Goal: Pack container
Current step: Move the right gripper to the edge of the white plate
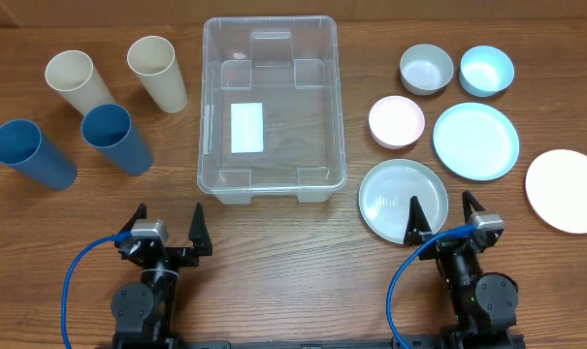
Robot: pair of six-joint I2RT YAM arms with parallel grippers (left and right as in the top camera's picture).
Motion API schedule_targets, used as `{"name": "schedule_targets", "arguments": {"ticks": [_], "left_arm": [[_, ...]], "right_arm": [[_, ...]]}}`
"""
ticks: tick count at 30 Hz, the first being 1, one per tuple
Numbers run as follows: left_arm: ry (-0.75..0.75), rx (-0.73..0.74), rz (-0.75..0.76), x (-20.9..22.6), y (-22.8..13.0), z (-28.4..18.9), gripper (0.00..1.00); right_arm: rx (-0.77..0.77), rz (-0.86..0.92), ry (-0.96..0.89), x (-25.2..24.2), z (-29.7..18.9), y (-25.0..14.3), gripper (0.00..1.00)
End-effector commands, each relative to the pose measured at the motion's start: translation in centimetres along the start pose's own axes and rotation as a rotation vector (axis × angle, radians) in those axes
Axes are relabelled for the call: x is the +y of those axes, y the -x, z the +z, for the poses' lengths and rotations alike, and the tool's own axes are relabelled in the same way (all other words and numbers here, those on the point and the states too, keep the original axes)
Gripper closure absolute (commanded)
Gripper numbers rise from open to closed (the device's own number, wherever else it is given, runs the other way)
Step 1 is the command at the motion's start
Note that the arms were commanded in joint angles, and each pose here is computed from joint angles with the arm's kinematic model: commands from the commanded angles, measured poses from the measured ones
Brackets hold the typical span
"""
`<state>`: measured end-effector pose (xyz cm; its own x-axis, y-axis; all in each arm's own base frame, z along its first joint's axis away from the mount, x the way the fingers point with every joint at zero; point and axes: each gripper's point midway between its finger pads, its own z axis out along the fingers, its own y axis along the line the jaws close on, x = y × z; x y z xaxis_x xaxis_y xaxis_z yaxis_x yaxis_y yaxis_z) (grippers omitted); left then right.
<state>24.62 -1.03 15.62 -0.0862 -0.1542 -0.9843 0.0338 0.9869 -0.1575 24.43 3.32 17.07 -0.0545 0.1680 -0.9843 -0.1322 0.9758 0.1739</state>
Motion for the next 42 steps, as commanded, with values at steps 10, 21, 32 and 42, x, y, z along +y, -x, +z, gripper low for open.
{"name": "schedule_targets", "arguments": {"ticks": [10, 21, 32, 42], "left_arm": [[0.015, -0.005, 0.007, 0.35, 0.01, -0.02, 0.0], [0.015, -0.005, 0.007, 0.35, 0.01, -0.02, 0.0], [0.015, -0.005, 0.007, 0.35, 0.01, -0.02, 0.0], [0.015, -0.005, 0.007, 0.35, 0.01, -0.02, 0.0]], "right_arm": [[-0.009, -0.008, 0.0, -0.09, -0.01, -0.05, 0.0], [-0.009, -0.008, 0.0, -0.09, -0.01, -0.05, 0.0], [-0.009, -0.008, 0.0, -0.09, -0.01, -0.05, 0.0], [0.003, -0.007, 0.0, -0.05, -0.07, -0.09, 0.0]]}}
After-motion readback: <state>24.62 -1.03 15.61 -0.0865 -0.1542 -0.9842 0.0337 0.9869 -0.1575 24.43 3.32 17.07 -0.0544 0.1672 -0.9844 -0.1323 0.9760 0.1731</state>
